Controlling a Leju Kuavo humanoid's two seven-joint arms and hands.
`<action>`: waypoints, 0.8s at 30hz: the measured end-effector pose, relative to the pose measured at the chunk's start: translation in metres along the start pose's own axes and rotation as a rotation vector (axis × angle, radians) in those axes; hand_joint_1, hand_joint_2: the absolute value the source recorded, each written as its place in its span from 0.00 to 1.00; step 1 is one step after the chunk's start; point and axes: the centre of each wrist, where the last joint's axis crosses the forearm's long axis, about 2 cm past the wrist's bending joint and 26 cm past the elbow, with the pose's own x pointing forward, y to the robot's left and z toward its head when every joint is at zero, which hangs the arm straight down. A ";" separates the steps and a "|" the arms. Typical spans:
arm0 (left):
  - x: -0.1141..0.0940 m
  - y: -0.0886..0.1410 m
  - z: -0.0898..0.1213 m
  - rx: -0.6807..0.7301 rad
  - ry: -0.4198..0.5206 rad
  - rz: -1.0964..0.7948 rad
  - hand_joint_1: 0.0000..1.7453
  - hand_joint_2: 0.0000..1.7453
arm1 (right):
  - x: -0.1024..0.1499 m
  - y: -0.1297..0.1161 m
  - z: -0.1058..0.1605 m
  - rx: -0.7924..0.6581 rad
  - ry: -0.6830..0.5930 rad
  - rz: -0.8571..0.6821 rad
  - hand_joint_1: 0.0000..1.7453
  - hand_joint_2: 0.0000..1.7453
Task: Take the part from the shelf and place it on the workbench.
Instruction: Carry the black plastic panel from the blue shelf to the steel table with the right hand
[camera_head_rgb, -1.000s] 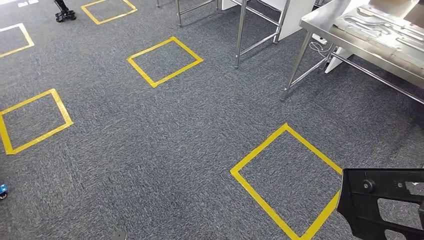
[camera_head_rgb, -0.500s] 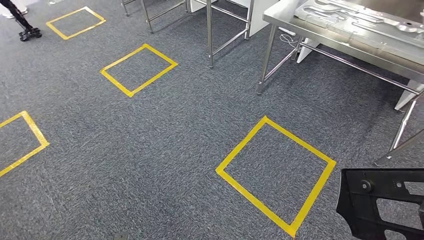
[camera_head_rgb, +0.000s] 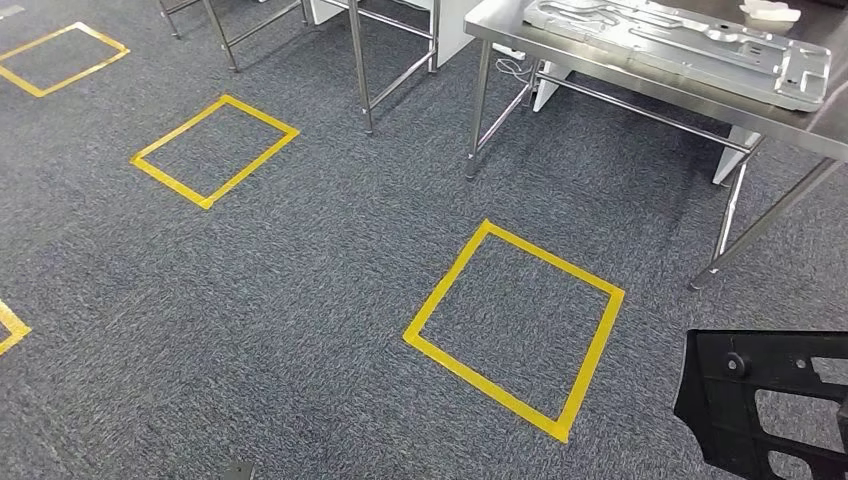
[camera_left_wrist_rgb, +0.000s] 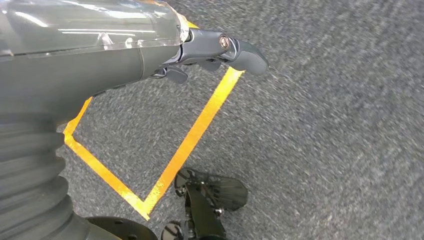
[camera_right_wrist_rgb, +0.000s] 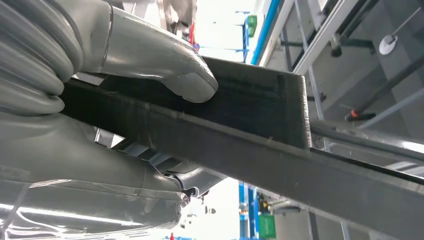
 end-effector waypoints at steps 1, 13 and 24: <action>0.000 0.000 0.000 0.000 -0.001 0.001 0.00 1.00 | 0.000 0.000 -0.001 0.001 -0.001 0.002 1.00 1.00; -0.001 0.000 0.000 -0.003 0.002 -0.001 0.00 1.00 | -0.004 0.000 -0.005 0.000 -0.003 0.010 1.00 1.00; -0.001 -0.001 0.001 -0.028 -0.012 0.007 0.00 1.00 | -0.007 0.000 -0.005 -0.011 0.033 0.085 1.00 1.00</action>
